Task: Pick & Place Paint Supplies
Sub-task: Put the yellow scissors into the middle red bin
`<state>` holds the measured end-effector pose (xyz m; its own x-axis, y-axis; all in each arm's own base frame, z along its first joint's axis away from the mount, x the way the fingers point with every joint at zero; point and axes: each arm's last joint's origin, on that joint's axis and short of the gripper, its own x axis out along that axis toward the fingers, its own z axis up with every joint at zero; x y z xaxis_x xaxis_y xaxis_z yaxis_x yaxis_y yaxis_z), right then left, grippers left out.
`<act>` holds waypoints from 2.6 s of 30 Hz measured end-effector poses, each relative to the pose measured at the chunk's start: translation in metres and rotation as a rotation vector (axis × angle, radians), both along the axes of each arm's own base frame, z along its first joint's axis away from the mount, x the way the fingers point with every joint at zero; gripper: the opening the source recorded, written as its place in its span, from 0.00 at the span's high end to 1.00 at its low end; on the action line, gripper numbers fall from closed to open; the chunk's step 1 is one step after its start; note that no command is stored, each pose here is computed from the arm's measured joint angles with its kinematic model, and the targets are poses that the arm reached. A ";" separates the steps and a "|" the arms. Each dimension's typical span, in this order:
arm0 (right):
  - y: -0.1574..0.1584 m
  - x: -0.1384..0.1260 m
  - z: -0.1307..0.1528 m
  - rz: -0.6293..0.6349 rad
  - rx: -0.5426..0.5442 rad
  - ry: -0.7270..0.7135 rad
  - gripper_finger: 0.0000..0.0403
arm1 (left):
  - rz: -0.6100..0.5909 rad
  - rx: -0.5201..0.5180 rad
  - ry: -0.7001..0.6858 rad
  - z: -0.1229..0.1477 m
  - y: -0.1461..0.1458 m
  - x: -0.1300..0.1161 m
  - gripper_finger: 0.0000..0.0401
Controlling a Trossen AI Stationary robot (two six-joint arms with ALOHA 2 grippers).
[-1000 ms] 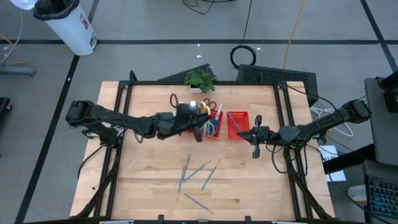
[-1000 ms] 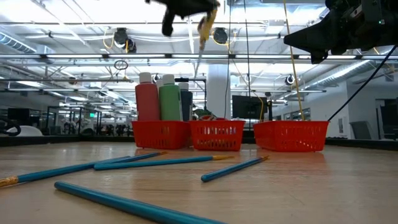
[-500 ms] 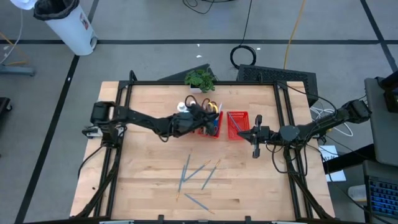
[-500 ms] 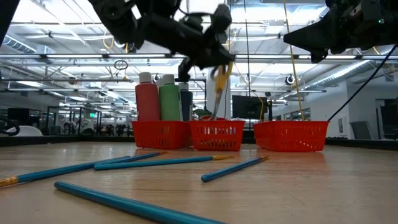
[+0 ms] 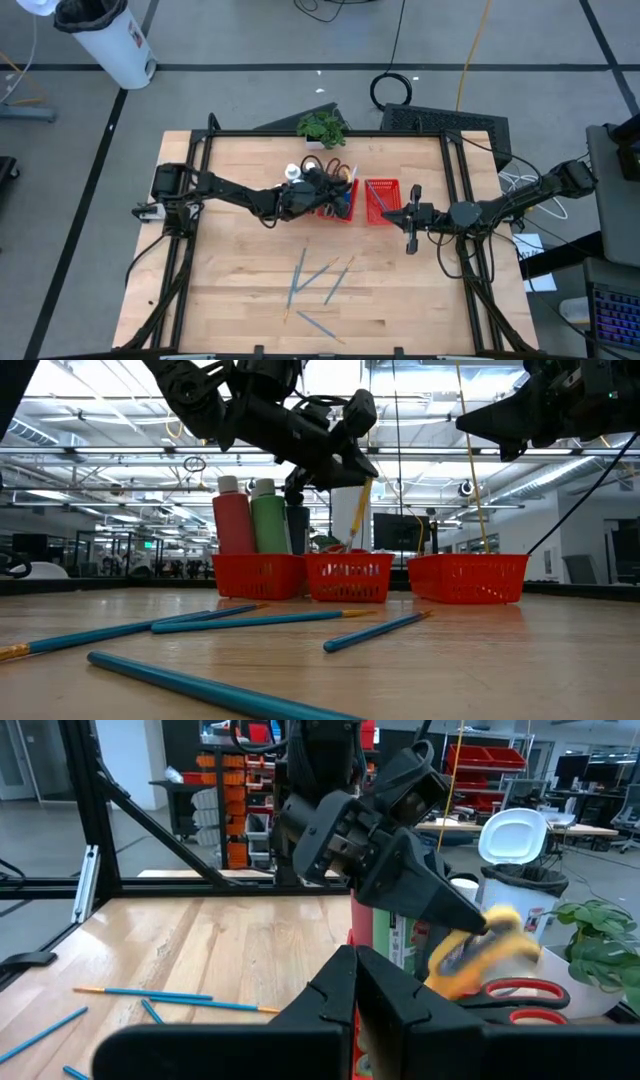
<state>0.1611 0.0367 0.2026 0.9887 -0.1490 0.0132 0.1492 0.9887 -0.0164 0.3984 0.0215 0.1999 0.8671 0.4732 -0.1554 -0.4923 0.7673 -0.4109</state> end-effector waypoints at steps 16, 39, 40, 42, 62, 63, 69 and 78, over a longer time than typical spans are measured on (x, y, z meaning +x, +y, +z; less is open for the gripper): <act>0.000 0.000 0.000 0.002 0.003 0.000 1.00 | -0.097 0.083 -0.051 0.028 -0.008 -0.006 0.47; 0.000 0.000 -0.009 -0.018 0.037 0.079 0.44 | -0.486 0.239 0.195 0.010 -0.061 -0.010 0.46; 0.000 -0.001 -0.011 -0.015 0.029 0.103 0.43 | -0.481 0.232 0.210 0.008 -0.061 -0.010 0.46; 0.002 -0.001 -0.018 -0.009 0.009 0.168 0.41 | -0.475 0.213 0.208 0.008 -0.061 -0.010 0.46; -0.001 0.022 -0.051 -0.144 0.684 0.187 0.48 | -0.483 0.217 0.219 0.007 -0.061 -0.011 0.46; -0.002 0.023 -0.053 -0.157 0.696 0.186 0.48 | -0.483 0.217 0.220 0.007 -0.061 -0.011 0.46; -0.006 0.027 -0.054 -0.161 0.741 0.159 0.53 | -0.483 0.217 0.222 0.007 -0.061 -0.011 0.46; -0.003 0.029 -0.049 -0.113 0.687 0.129 0.89 | -0.482 0.217 0.222 0.007 -0.061 -0.011 0.46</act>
<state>0.1897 0.0339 0.1534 0.9540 -0.1831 -0.2373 0.2905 0.7601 0.5812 0.3875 -0.0393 0.2069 0.9506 0.0736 -0.3014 -0.1223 0.9817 -0.1457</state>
